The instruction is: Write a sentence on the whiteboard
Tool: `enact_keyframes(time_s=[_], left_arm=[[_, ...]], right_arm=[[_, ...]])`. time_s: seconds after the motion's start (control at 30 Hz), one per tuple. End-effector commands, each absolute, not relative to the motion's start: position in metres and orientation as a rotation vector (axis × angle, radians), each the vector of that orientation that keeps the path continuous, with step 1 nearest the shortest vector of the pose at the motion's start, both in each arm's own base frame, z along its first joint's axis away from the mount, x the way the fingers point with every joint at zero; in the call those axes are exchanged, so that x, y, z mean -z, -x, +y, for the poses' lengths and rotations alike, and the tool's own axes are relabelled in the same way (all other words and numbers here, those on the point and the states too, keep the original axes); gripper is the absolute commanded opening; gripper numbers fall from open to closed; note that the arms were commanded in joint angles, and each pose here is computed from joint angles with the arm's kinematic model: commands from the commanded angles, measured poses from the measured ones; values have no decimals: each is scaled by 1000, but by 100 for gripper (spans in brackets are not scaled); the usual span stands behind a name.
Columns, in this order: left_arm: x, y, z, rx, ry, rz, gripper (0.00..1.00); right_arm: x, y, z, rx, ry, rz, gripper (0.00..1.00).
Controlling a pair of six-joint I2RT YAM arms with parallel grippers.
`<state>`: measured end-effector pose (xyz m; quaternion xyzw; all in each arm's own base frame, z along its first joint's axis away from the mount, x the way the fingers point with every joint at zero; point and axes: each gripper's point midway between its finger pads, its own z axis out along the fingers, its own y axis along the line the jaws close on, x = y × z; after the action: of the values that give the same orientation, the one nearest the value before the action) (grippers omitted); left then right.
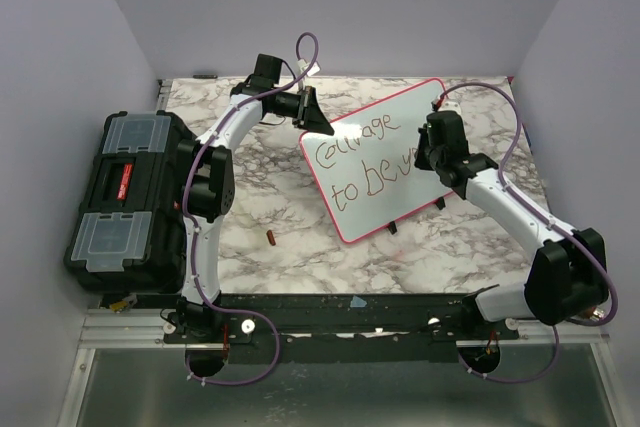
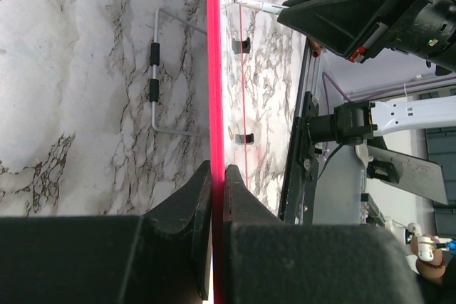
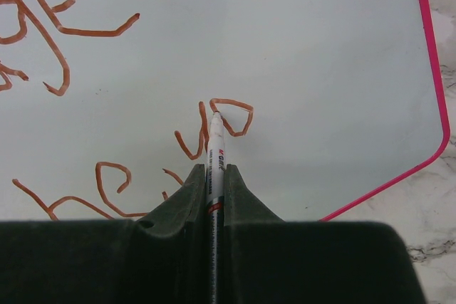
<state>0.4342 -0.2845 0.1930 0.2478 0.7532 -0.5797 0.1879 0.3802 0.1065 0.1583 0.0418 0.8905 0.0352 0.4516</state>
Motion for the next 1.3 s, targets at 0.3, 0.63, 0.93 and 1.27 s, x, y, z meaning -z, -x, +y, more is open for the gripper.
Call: enact_keyframes(time_s=[0.3,0.63,0.93,1.27], left_arm=[[-210,-444,-282,1542,-842,1945,0],[-210,-444,-282,1540,-842,1943,0],[-210,-443,-281,1541,-843,1941,0],[-211,-444,-282,1541,-842,1940,0]], right_arm=[[-139,-362,98,-43,-90,2278,1],[-188,-371,88,-12,-128,2136,1],[-187,-390,80,70,-166,2137,1],[-178,-397,78,63,-177,2152,1]])
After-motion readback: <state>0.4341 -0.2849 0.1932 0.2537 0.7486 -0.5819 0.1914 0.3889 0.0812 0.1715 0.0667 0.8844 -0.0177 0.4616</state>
